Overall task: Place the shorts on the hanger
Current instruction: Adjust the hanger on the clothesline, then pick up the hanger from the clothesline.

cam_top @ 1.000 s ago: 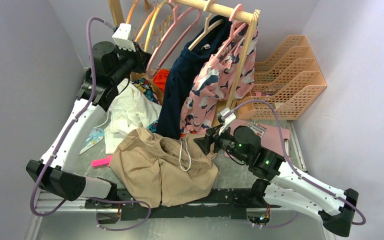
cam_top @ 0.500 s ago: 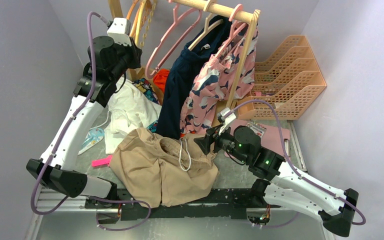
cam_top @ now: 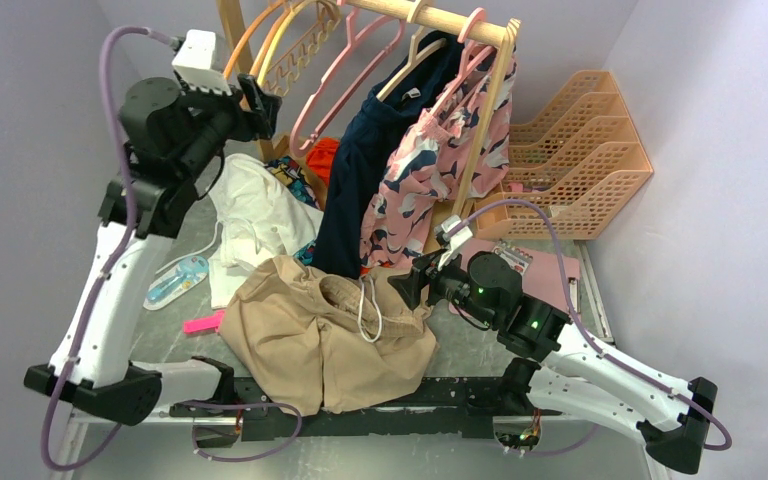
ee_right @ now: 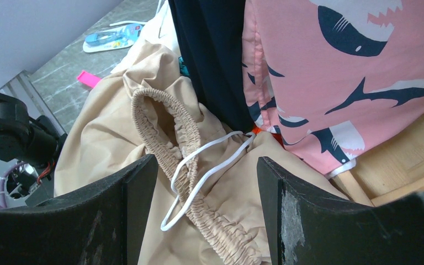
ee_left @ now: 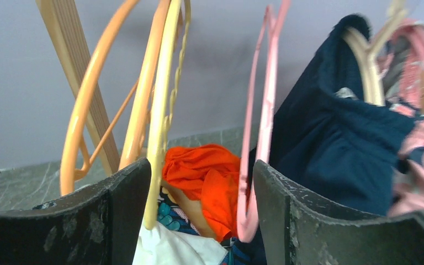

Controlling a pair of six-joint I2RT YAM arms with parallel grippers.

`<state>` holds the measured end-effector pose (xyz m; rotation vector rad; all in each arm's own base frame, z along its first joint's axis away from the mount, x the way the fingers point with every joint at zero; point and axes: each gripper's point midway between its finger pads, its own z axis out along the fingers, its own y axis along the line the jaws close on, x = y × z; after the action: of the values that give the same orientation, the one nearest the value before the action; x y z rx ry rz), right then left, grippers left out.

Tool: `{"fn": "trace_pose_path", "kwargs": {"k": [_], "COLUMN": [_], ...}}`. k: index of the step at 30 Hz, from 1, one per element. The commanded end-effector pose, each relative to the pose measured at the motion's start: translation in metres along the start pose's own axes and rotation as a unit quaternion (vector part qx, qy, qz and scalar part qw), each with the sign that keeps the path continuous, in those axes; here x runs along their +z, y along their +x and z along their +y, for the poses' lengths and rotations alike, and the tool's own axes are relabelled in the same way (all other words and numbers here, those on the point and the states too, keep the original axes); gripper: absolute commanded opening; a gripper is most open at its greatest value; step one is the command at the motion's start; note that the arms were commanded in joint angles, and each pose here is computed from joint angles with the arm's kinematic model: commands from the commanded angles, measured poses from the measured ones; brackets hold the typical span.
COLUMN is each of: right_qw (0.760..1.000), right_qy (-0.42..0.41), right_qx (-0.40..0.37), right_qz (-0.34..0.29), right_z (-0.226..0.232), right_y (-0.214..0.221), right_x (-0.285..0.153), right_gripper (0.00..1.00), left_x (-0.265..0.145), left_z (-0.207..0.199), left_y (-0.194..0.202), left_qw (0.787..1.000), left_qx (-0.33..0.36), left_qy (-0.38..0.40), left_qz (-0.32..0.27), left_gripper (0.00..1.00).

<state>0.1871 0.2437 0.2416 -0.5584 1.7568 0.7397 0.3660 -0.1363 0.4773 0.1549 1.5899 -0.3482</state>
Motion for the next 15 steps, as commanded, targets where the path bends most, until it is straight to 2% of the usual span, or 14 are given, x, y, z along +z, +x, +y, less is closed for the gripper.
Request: {"fn": "trace_pose_path", "kwargs": {"k": [1,4,8,15], "right_qw": [1.000,1.000,1.000,1.000], "right_qy": [0.002,0.001,-0.001,0.002], "right_qx": [-0.002,-0.002,-0.001,0.000], "right_qz": [-0.011,-0.007,-0.006,-0.006], "right_z": [-0.001,-0.001,0.000,-0.001], "right_y": [-0.007,-0.005,-0.004,-0.004], "right_x": [-0.003,-0.002,0.000,-0.002], "right_gripper": [0.70,0.70,0.70,0.70], "left_x": [-0.042,-0.057,-0.067,-0.046], "left_z": [-0.017,-0.034,-0.062,-0.080], "left_y": [-0.040,-0.057,-0.060,-0.035], "left_qw": [0.998,0.993,0.979,0.970], "left_qx": [0.001,0.005,0.016,0.024], "left_qy": [0.047,0.095,0.179,0.234], "left_qz": [-0.040,-0.069,-0.096,-0.062], "left_gripper": [0.73,0.74,0.73,0.72]}}
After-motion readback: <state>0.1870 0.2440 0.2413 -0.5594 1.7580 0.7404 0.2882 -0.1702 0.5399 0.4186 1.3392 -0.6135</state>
